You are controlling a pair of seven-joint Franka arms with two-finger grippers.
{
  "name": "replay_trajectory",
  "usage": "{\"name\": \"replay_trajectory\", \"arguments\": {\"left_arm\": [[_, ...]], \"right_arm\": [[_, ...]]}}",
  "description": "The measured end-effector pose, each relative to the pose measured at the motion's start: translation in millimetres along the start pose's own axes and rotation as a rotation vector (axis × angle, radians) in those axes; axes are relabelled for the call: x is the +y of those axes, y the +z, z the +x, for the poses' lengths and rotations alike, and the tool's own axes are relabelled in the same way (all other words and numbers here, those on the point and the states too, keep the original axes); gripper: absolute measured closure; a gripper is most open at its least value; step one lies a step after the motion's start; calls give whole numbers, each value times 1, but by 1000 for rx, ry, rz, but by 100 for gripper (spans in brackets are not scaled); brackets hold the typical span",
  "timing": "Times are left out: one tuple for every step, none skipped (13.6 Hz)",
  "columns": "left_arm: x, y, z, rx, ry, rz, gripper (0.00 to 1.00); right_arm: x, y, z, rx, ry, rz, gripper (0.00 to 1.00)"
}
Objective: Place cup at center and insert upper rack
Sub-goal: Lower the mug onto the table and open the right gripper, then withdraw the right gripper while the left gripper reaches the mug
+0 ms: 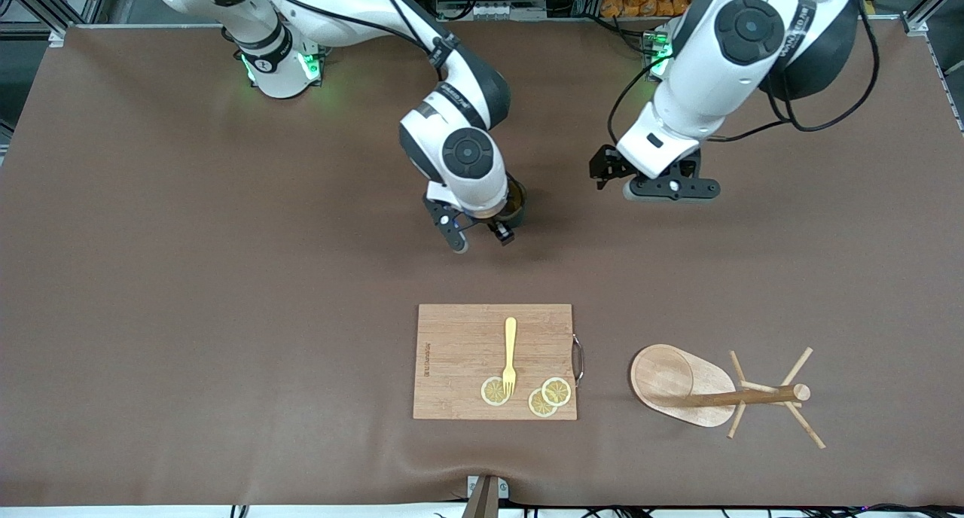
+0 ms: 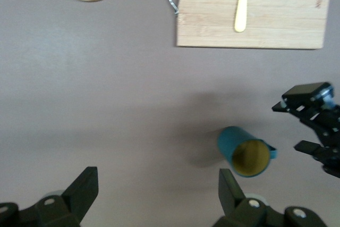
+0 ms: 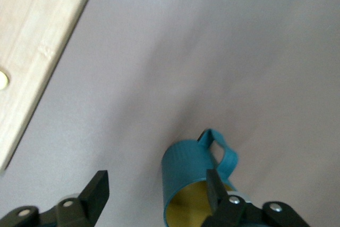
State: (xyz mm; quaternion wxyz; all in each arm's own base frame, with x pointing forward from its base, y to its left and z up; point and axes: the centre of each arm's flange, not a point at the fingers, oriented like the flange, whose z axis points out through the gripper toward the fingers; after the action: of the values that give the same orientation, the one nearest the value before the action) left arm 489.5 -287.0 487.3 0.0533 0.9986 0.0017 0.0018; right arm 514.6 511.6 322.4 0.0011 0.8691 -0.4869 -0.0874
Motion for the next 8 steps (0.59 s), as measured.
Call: {"name": "replay_trajectory", "arguments": {"left_arm": [[11, 2, -6, 4, 6, 4, 0], [23, 5, -13, 9, 17, 19, 0], [34, 10, -20, 14, 26, 39, 0], [43, 15, -26, 15, 34, 54, 0], [48, 19, -30, 13, 34, 60, 0], [52, 23, -33, 8, 27, 63, 0], [59, 29, -38, 9, 19, 77, 0], [69, 38, -44, 27, 4, 113, 0]], "right_arm": [[1, -18, 14, -6, -14, -11, 14], [3, -38, 30, -14, -31, -20, 9], [6, -56, 45, -23, -52, -26, 4], [10, -74, 60, -30, -73, -30, 3], [14, -89, 75, -35, -98, -34, 0], [19, -103, 87, -39, -130, -39, 0], [23, -113, 97, -42, -167, -45, 0], [27, -124, 108, -46, -214, -48, 0]]}}
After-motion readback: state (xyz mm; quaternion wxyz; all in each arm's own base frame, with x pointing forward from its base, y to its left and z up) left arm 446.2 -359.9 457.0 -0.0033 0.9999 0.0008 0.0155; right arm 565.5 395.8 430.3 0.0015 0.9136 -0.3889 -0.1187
